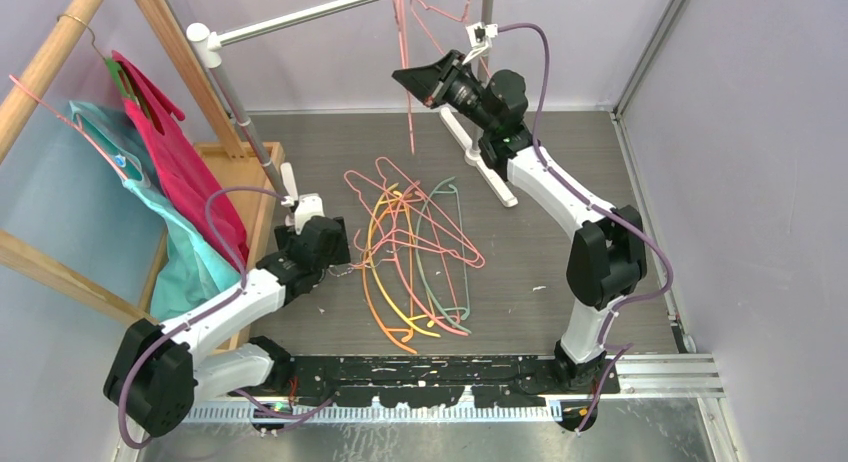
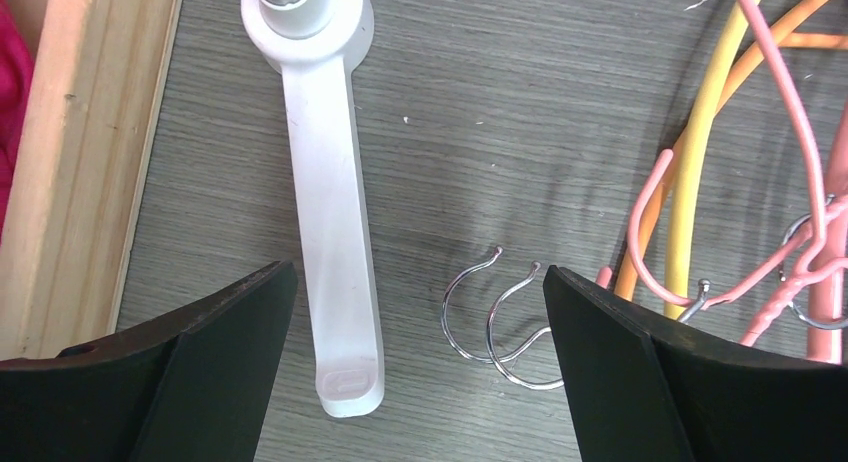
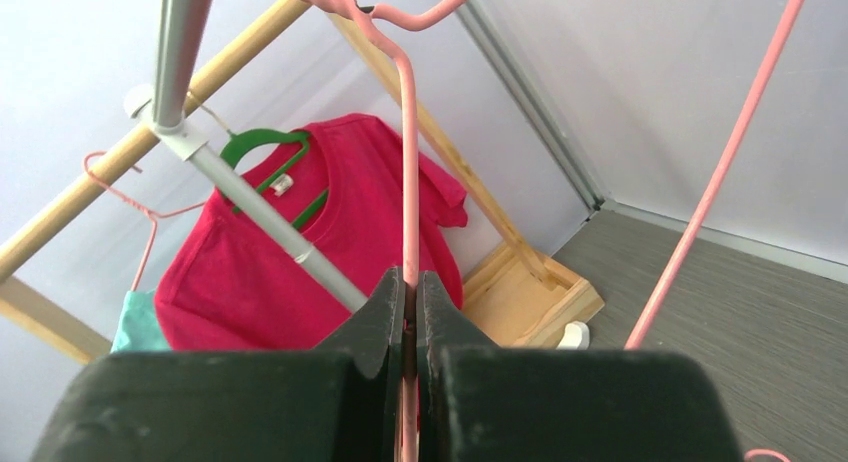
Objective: Organize the hangers
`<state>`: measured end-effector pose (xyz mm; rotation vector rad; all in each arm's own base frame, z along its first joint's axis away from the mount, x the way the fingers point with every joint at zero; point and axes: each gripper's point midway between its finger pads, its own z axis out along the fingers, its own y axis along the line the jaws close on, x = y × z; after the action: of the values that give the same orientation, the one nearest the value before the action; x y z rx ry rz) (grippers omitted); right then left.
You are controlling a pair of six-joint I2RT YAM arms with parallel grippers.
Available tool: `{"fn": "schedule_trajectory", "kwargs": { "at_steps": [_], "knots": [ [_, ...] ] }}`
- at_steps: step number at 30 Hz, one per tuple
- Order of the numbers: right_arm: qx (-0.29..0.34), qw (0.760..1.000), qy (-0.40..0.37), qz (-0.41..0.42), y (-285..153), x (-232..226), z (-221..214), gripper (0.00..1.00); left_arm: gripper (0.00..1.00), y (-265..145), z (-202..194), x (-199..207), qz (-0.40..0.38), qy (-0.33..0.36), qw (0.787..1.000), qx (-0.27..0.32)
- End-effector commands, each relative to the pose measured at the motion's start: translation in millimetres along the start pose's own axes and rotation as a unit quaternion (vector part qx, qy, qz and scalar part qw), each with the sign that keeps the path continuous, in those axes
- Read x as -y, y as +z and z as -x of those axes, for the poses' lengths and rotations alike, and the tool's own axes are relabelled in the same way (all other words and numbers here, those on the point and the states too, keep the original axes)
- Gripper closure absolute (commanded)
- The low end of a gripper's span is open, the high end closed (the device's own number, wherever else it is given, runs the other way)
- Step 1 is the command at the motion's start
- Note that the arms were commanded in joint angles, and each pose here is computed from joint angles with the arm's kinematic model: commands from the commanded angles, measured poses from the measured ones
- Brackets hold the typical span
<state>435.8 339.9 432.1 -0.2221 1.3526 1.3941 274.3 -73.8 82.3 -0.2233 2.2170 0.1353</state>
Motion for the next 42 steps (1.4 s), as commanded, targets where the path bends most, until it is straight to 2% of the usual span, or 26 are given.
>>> {"fn": "schedule_trajectory", "kwargs": {
  "at_steps": [1, 11, 14, 20, 23, 28, 31, 33, 37, 42],
  "knots": [
    [0.066, 0.998, -0.007, -0.006, -6.4, -7.3, 41.7, 0.99, 0.02, -5.5, 16.5, -3.1, 0.002, -0.024, 0.999, 0.03],
    [0.082, 0.995, 0.005, -0.059, -34.1, 24.0, 50.4, 0.99, 0.02, -5.2, 15.7, -2.7, 0.002, -0.024, 0.999, 0.028],
    [0.086, 0.994, 0.005, -0.071, -42.4, 30.7, 52.4, 0.96, 0.02, -4.9, 15.0, -2.3, 0.001, -0.023, 0.999, 0.026],
    [0.072, 0.993, -0.014, -0.087, -55.9, 29.3, 48.1, 0.67, 0.02, -4.0, 15.7, -2.0, 0.004, -0.021, 0.999, 0.025],
    [0.067, 0.991, -0.028, -0.113, -71.5, 29.8, 42.6, 0.47, 0.02, -4.0, 15.7, -1.9, 0.004, -0.02, 0.999, 0.024],
    [0.055, 0.984, -0.061, -0.161, -106.6, 26.4, 31.1, 0.38, 0.02, -2.2, 15.4, -0.2, 0.003, -0.02, 1.0, 0.023],
    [0.033, 0.972, -0.095, -0.212, -131.2, 33.0, 15.7, 0.32, 0.02, 0.4, 14.0, 2.2, 0.001, -0.018, 1.0, 0.018],
    [0.014, 0.96, -0.115, -0.253, -150.5, 42.3, 0.8, 0.32, 0.02, 2.3, 12.5, 4.1, 0.001, -0.016, 1.0, 0.014],
    [-0.047, 0.92, -0.166, -0.353, -193.0, 66.8, -46.0, 0.31, 0.02, 5.1, 11.4, 7.1, -0.001, -0.014, 1.0, 0.01],
    [-0.117, 0.883, -0.192, -0.413, -238.2, 87.6, -110.7, 0.31, 0.02, 7.0, 12.4, 7.8, 0.003, -0.01, 1.0, 0.009]
  ]
}}
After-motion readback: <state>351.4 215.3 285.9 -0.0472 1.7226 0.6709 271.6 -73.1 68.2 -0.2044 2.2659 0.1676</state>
